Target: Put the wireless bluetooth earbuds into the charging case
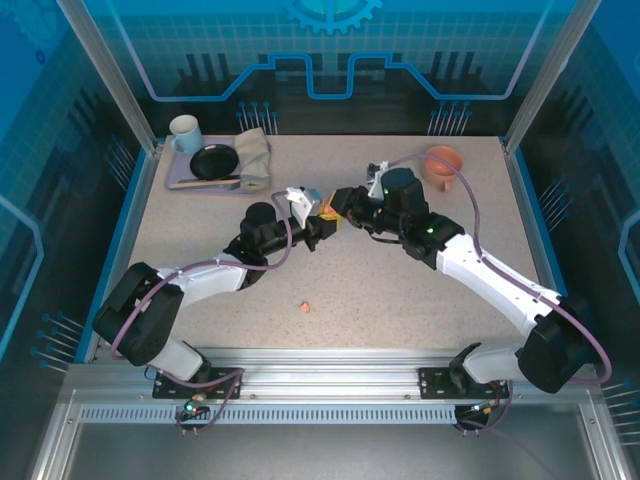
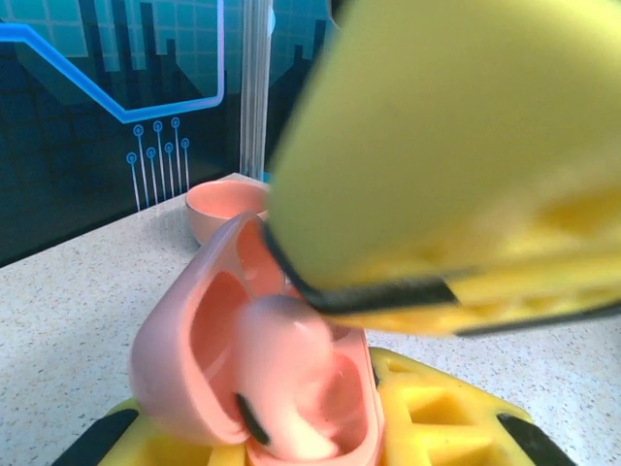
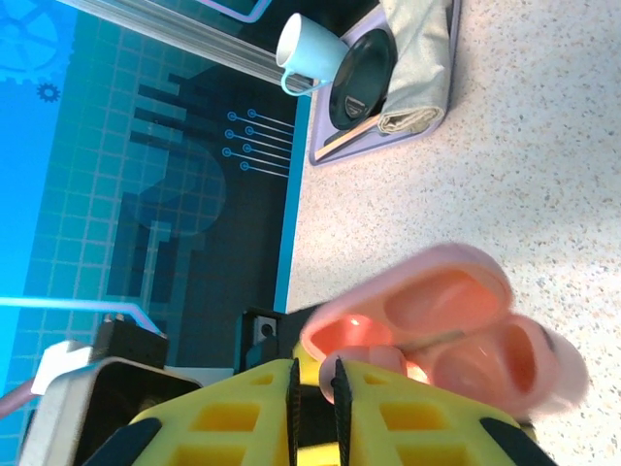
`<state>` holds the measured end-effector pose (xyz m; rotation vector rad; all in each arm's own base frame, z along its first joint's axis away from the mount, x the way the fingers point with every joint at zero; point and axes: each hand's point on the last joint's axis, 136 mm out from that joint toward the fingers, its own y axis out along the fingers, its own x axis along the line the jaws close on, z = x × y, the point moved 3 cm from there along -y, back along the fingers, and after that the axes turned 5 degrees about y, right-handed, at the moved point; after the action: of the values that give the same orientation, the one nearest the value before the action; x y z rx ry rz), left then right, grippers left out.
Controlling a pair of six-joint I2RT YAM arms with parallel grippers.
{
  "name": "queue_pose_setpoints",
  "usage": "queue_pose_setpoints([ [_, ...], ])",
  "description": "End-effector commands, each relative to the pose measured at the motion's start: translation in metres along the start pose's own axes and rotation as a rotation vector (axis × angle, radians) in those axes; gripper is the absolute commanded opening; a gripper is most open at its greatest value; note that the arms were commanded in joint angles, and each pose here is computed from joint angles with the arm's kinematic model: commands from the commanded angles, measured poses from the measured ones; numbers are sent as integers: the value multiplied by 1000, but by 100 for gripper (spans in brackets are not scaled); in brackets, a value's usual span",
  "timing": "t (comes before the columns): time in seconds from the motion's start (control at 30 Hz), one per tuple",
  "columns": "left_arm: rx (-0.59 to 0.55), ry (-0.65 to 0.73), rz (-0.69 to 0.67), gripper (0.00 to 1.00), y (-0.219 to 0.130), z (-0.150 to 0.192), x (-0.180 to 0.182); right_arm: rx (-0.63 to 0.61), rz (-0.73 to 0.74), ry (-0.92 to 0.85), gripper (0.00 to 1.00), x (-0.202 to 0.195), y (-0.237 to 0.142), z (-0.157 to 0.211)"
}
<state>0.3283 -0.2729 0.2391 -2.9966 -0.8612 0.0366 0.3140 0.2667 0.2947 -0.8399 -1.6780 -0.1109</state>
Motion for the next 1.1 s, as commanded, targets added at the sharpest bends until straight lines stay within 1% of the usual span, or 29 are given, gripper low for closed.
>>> queue_pose_setpoints([
  [0.0, -50, 38, 78, 0, -4, -16, -16, 54, -54, -52, 20, 19, 5, -2],
  [0.13, -48, 43, 71, 0, -3, -16, -15, 88, -53, -59, 19, 20, 9, 4],
  [0.27, -51, 54, 65, 0, -4, -17, -14, 93, -42, -65, 19, 17, 6, 9],
  [0.5, -54, 55, 68, 0, -3, -18, -14, 24, -24, -100, 20, 20, -12, 2],
  [0.67, -54, 31, 77, 0, -3, -15, -16, -36, -34, -134, 23, 29, -24, -12],
  [0.8, -45, 17, 63, 0, -4, -7, -14, -50, -6, -163, 25, 29, -31, -16],
  [0.9, -35, 5, 57, 0, -6, -2, -14, -43, 56, -187, 28, 18, -35, -13],
  [0.93, -33, 2, 53, 0, -6, 0, -14, -40, 94, -202, 31, 12, -38, -10],
  [0.97, -29, -1, 50, 0, -6, 1, -14, -38, 124, -217, 37, 8, -39, -9],
  [1.0, -26, -4, 46, 0, -7, 2, -13, -33, 158, -234, 44, 2, -41, -6],
  [1.07, -14, -12, 42, 0, -8, 5, -13, -36, 218, -250, 52, -8, -45, -2],
])
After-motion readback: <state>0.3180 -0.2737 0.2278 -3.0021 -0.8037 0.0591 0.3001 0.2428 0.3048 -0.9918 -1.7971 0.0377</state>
